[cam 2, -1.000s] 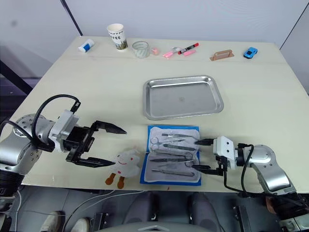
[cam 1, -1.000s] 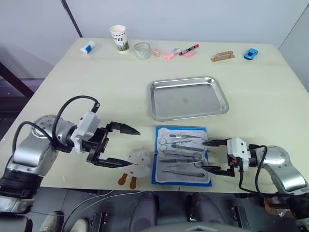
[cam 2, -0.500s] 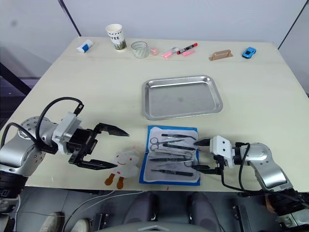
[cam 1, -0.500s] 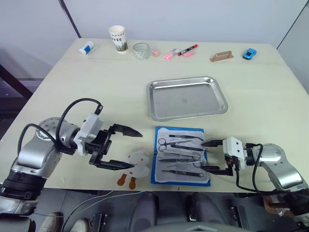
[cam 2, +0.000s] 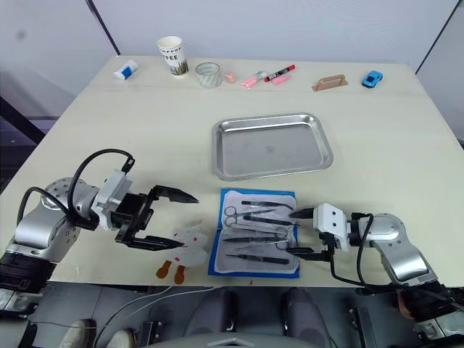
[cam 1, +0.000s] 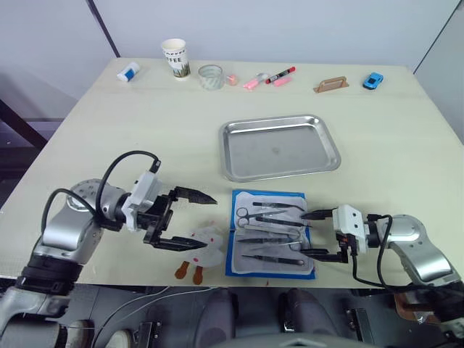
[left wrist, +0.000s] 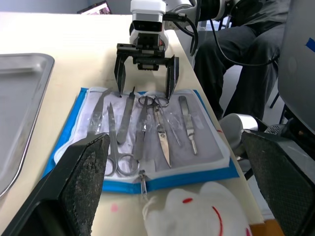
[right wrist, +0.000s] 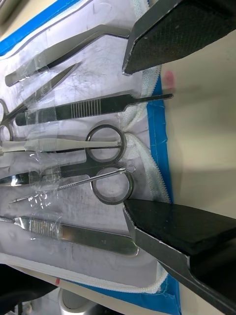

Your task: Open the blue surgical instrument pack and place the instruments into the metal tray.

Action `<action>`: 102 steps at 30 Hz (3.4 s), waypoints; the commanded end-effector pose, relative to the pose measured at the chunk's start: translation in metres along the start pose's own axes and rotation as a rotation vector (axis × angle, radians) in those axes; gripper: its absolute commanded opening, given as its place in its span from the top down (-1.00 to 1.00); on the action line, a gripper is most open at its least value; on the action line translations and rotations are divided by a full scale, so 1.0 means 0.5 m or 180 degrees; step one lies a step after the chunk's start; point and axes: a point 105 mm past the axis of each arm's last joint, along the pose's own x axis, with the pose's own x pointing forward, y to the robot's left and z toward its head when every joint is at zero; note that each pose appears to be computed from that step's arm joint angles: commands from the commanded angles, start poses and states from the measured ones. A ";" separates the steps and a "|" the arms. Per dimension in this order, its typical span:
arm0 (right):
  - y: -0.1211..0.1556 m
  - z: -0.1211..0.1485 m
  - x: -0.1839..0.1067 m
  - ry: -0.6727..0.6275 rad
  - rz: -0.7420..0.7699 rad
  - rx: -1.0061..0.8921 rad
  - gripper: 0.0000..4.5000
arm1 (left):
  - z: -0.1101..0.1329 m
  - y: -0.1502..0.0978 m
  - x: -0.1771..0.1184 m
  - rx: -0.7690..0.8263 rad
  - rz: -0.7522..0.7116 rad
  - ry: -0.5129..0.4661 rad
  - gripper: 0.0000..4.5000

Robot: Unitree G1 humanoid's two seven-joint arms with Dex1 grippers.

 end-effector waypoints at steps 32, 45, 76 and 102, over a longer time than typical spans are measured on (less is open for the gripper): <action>0.009 -0.003 0.039 -0.0532 0.0134 0.0222 -0.93 | -0.005 0.008 0.011 0.0164 -0.0090 -0.0011 -1.00; -0.003 0.048 0.036 -0.0634 0.0093 0.0042 -0.93 | -0.007 0.002 0.018 0.0140 -0.0138 -0.0042 -1.00; 0.013 -0.030 0.055 -0.0279 0.0001 0.0251 -0.93 | -0.016 0.029 0.022 0.0118 0.0019 -0.0098 -1.00; 0.007 -0.034 0.071 -0.0291 -0.0010 0.0202 -0.95 | -0.060 0.156 0.119 0.0153 -0.0011 0.0147 -0.30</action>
